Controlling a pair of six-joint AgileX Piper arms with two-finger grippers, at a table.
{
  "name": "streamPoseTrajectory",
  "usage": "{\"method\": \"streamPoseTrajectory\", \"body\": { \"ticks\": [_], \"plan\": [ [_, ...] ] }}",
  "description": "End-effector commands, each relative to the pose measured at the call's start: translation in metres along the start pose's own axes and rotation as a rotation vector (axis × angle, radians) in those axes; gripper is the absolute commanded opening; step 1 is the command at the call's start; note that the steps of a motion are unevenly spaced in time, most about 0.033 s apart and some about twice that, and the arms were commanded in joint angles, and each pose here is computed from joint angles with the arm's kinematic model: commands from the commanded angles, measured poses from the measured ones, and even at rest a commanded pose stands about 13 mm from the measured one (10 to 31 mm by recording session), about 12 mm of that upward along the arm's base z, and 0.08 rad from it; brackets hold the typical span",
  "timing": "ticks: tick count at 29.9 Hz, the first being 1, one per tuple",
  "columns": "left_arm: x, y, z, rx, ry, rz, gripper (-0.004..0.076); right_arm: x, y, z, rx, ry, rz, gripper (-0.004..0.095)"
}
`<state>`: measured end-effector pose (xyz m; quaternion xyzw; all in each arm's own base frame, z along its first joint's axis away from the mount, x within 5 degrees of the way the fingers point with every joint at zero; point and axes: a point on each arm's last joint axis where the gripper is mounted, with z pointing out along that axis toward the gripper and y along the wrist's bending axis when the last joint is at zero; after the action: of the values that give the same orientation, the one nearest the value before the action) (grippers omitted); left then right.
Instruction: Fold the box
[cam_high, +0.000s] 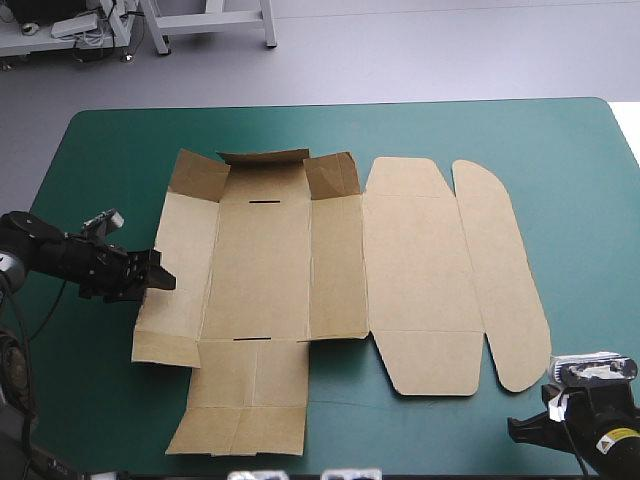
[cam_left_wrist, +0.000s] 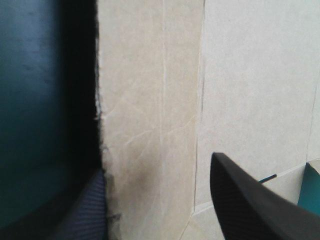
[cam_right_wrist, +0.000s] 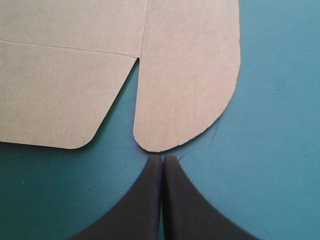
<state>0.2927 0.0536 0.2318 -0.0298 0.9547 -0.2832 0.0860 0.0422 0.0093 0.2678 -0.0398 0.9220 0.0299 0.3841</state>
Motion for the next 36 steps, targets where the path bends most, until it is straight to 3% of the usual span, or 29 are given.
{"method": "streamPoseTrajectory", "body": {
  "ticks": [1, 10, 12, 16, 20, 29, 32, 36],
  "plan": [
    [0.001, -0.023, -0.001, 0.102, 0.04, 0.016, 0.042, -0.01, 0.0, -0.005, 0.003, -0.067, -0.005, -0.0018],
    [0.003, -0.026, 0.022, 0.141, 0.054, -0.007, 0.0418, -0.01, 0.0, -0.005, 0.003, -0.067, -0.005, -0.0018],
    [0.004, -0.025, 0.024, 0.136, 0.053, -0.012, 0.0386, -0.01, 0.0, -0.005, 0.003, -0.067, -0.005, -0.0018],
    [0.005, -0.022, 0.027, 0.126, 0.047, -0.02, 0.0223, -0.01, 0.0, -0.005, 0.003, -0.067, -0.005, -0.0018],
    [0.002, -0.022, 0.028, 0.129, 0.02, -0.031, -0.0002, -0.01, 0.0, -0.005, 0.003, -0.067, -0.005, -0.0018],
    [-0.017, -0.032, 0.002, 0.057, -0.053, 0.084, -0.0009, -0.01, 0.0, -0.005, 0.003, -0.067, -0.005, -0.0018],
    [-0.027, -0.046, -0.018, 0.031, -0.098, 0.209, -0.0009, -0.01, 0.0, -0.005, 0.003, -0.067, -0.005, -0.0018],
    [-0.034, -0.071, -0.036, -0.06, -0.047, 0.467, -0.0009, -0.01, 0.0, -0.005, 0.005, -0.066, -0.006, -0.0018]
  ]
}}
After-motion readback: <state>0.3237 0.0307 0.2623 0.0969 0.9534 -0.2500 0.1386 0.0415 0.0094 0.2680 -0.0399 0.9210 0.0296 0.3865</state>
